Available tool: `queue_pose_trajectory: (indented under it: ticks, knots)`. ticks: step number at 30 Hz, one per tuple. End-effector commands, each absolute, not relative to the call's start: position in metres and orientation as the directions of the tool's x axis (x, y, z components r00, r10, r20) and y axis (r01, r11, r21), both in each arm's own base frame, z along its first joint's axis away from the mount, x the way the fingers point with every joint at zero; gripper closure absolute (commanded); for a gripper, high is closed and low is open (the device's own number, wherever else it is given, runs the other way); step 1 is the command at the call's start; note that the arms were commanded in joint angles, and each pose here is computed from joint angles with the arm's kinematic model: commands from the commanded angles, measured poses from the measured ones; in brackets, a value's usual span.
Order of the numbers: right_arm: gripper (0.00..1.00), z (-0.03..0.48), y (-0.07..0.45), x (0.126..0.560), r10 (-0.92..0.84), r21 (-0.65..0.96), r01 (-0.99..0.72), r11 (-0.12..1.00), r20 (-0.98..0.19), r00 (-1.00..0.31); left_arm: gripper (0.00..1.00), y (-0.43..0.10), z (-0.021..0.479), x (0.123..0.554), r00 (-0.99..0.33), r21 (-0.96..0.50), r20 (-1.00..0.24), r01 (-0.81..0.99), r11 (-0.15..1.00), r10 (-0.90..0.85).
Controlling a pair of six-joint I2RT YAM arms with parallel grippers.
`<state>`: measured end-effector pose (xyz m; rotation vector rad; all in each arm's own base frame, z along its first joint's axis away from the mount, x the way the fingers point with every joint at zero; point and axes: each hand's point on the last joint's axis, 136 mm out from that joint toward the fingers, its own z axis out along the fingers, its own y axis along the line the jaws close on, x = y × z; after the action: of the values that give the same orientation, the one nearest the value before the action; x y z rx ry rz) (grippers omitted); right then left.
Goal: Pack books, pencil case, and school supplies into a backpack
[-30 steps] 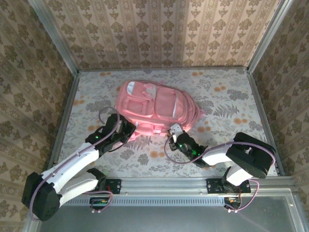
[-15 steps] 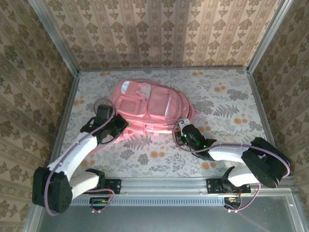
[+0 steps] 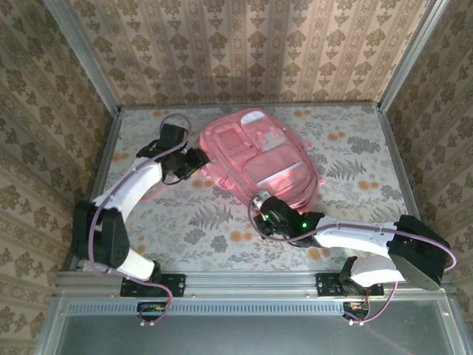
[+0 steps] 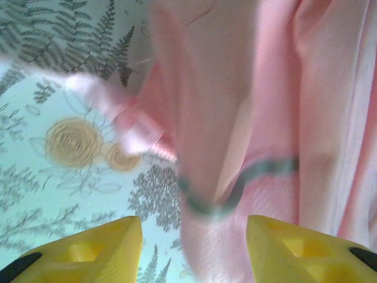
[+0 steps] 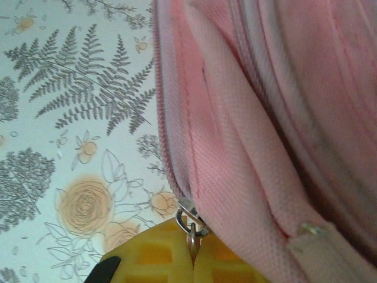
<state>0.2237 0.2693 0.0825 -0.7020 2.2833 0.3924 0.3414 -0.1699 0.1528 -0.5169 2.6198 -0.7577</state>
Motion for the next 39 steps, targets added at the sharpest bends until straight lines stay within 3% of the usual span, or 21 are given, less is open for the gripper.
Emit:
queue_pose_trajectory:
  ticks: [1, 9, 18, 27, 34, 39]
  knots:
    - [1.0, 0.108, 0.3, 0.236, -0.313, 0.144, -0.583, 0.8, -0.728, -0.61, 0.47, -0.15, 0.167, 0.309, -0.835, -0.584, -0.25, -0.274, 0.764, -0.491]
    - [1.0, 0.107, 0.317, 0.247, -0.317, 0.149, -0.565, 0.812, -0.699, -0.64, 0.43, -0.191, 0.161, 0.266, -0.825, -0.784, -0.153, -0.234, 0.575, -0.544]
    - [1.0, 0.115, 0.308, 0.245, -0.254, 0.188, -0.542, 0.819, -0.728, -0.637, 0.48, -0.261, 0.141, 0.272, -0.887, -0.81, -0.122, -0.17, 0.561, -0.445]
    - [1.0, 0.122, 0.299, 0.246, -0.19, 0.239, -0.518, 0.821, -0.742, -0.642, 0.68, -0.287, 0.123, 0.283, -0.901, -0.811, -0.111, -0.161, 0.562, -0.419]
    - [1.0, 0.107, 0.282, 0.246, -0.187, 0.229, -0.471, 0.852, -0.706, -0.683, 0.99, -0.297, 0.128, 0.302, -0.888, -0.82, -0.146, -0.138, 0.555, -0.436]
    - [1.0, 0.088, 0.258, 0.242, -0.194, 0.2, -0.402, 0.894, -0.634, -0.748, 1.0, -0.283, 0.143, 0.317, -0.853, -0.789, -0.224, -0.125, 0.601, -0.472]
